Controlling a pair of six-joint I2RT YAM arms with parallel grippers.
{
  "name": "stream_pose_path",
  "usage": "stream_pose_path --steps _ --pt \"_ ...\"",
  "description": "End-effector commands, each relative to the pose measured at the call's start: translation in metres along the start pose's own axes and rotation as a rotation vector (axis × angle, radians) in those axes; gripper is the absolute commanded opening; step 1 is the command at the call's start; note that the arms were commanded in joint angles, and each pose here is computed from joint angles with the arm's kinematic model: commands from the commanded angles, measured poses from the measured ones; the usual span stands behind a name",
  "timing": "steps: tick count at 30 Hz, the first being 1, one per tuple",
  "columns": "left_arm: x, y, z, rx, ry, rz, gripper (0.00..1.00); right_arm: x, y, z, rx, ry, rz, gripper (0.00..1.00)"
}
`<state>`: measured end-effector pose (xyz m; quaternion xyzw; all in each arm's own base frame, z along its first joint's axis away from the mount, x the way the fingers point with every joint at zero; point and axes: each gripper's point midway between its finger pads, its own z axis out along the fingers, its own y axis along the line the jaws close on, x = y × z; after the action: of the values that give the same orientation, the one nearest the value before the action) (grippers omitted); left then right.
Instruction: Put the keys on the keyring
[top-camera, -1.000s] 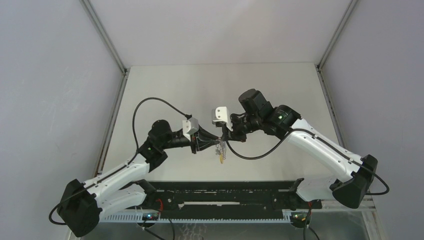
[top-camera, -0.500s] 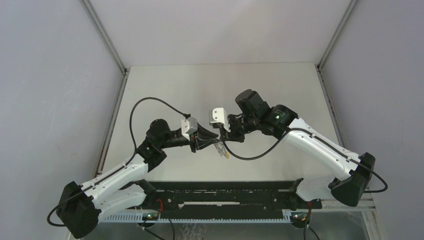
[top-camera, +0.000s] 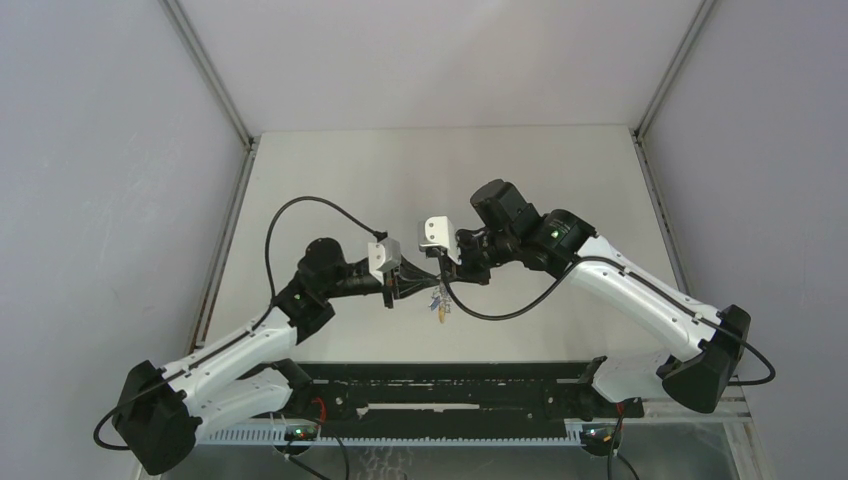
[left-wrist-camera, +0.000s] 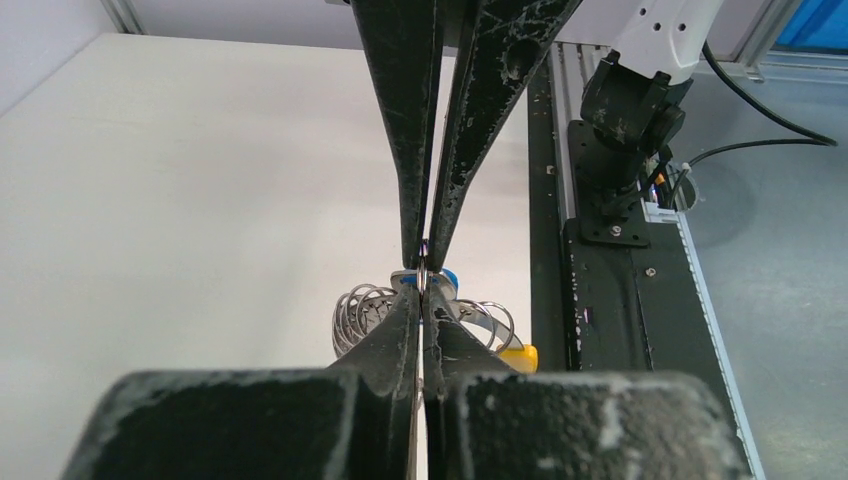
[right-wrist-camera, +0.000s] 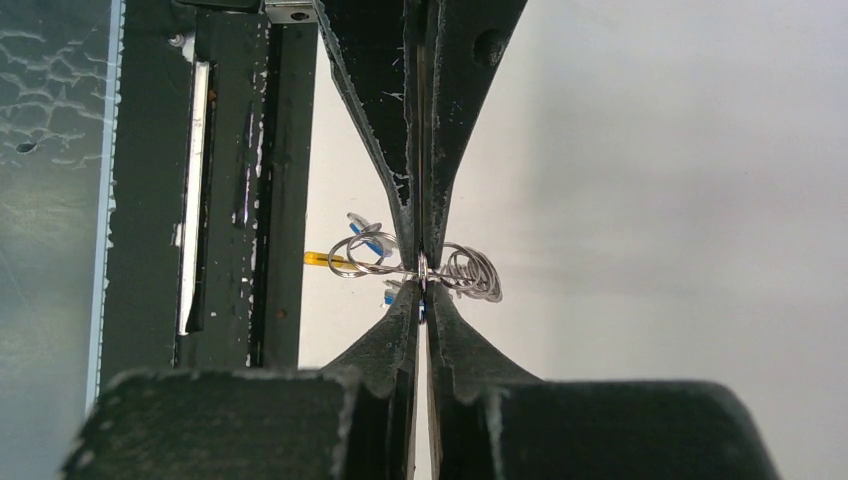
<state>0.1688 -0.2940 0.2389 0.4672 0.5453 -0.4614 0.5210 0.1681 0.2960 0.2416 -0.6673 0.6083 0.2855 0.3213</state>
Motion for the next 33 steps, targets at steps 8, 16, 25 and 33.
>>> stream_pose_path --steps 8,16,25,33 --pt "-0.04 0.005 -0.003 -0.038 -0.101 0.1 0.0 -0.035 -0.004 -0.026 0.032 -0.163 -0.036 0.07" --pt "-0.052 0.007 -0.007 -0.08 -0.186 0.12 0.0 -0.045 -0.006 -0.05 0.041 -0.389 0.051 0.24" --pt "-0.062 0.002 -0.01 -0.067 -0.247 0.138 0.0 -0.05 -0.01 -0.045 0.004 -0.442 0.087 0.25" --pt "-0.066 -0.001 -0.011 -0.057 -0.259 0.15 0.0 -0.049 -0.013 -0.038 -0.015 -0.443 0.093 0.24"
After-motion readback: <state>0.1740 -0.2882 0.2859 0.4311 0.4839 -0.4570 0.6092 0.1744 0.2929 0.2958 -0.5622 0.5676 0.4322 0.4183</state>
